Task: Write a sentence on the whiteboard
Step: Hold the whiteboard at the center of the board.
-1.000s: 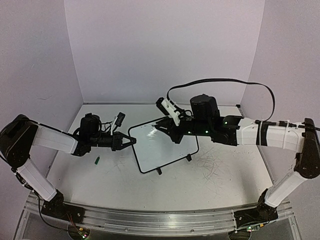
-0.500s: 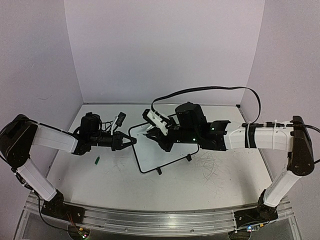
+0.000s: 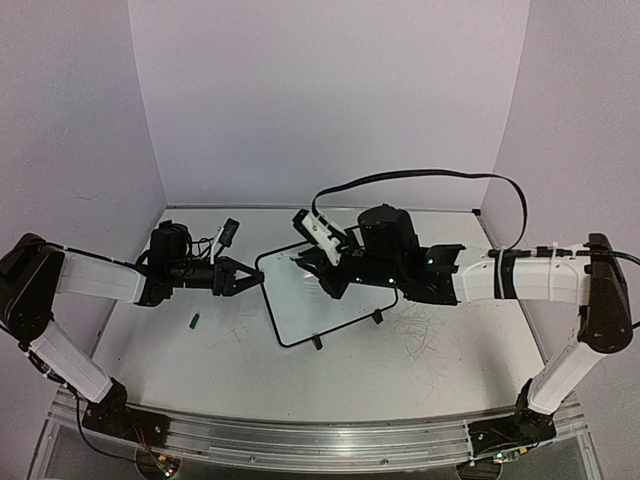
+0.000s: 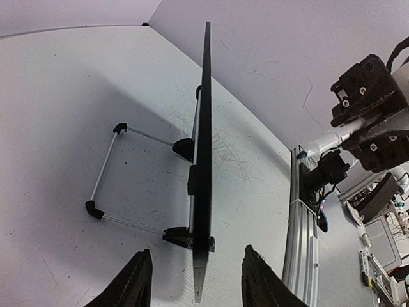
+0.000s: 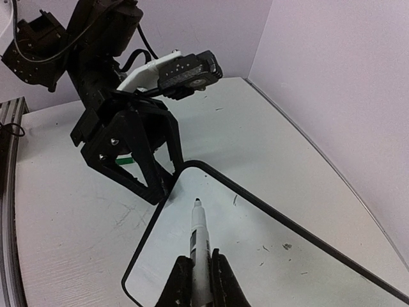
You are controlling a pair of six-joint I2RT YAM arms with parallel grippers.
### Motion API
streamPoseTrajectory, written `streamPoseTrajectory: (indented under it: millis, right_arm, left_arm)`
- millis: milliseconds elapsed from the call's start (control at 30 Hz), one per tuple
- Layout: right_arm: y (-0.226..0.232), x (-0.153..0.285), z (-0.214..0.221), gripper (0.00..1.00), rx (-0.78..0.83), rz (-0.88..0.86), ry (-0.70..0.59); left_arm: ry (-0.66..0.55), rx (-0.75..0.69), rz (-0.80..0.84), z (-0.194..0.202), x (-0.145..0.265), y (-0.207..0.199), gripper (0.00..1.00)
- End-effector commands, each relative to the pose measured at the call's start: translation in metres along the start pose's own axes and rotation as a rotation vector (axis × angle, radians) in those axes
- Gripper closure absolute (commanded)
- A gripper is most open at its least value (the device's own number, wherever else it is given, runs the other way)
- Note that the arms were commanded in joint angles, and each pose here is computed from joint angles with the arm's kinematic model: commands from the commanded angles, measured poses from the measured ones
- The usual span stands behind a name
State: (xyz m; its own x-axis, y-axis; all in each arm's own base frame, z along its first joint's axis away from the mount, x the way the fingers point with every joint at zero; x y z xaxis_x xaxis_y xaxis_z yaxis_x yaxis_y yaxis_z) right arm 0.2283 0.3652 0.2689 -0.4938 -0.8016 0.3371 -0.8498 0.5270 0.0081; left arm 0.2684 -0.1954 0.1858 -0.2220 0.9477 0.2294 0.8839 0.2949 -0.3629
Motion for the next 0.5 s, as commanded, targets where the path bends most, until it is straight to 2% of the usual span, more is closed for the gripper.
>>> streamPoseTrajectory:
  millis: [0, 33, 167, 467]
  right_arm:
    - [-0.003, 0.019, -0.026, 0.96, -0.040, 0.050, -0.126]
    - [-0.003, 0.020, -0.026, 0.95, -0.043, 0.055, -0.131]
    - [-0.004, 0.021, -0.026, 1.00, -0.051, 0.068, -0.146]
    - [0.001, 0.020, -0.024, 1.00, -0.022, 0.009, -0.141]
  left_arm:
    - [-0.028, -0.032, -0.008, -0.008, 0.006, -0.007, 0.50]
    - [-0.026, -0.029, -0.010, -0.007, 0.005, -0.006, 0.50]
    - [-0.006, 0.005, 0.011, -0.001, 0.000, -0.001, 0.49]
    - [-0.029, 0.046, 0.004, 0.013, 0.006, -0.006, 0.47]
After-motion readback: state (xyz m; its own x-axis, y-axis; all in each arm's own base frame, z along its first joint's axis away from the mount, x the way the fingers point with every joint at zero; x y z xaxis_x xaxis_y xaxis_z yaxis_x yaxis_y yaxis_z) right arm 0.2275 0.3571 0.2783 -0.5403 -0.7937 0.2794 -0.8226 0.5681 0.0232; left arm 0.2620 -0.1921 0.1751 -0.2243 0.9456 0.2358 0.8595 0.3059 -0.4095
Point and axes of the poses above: each gripper's point midway between its finger pads, its own x axis back along the fingers, its own y axis along the line the jaws close on, z = x × y, the point moved 9 cm from there along x, back along the fingers, and after that the axes turned 12 degrees about -x, right-handed, at the moved point
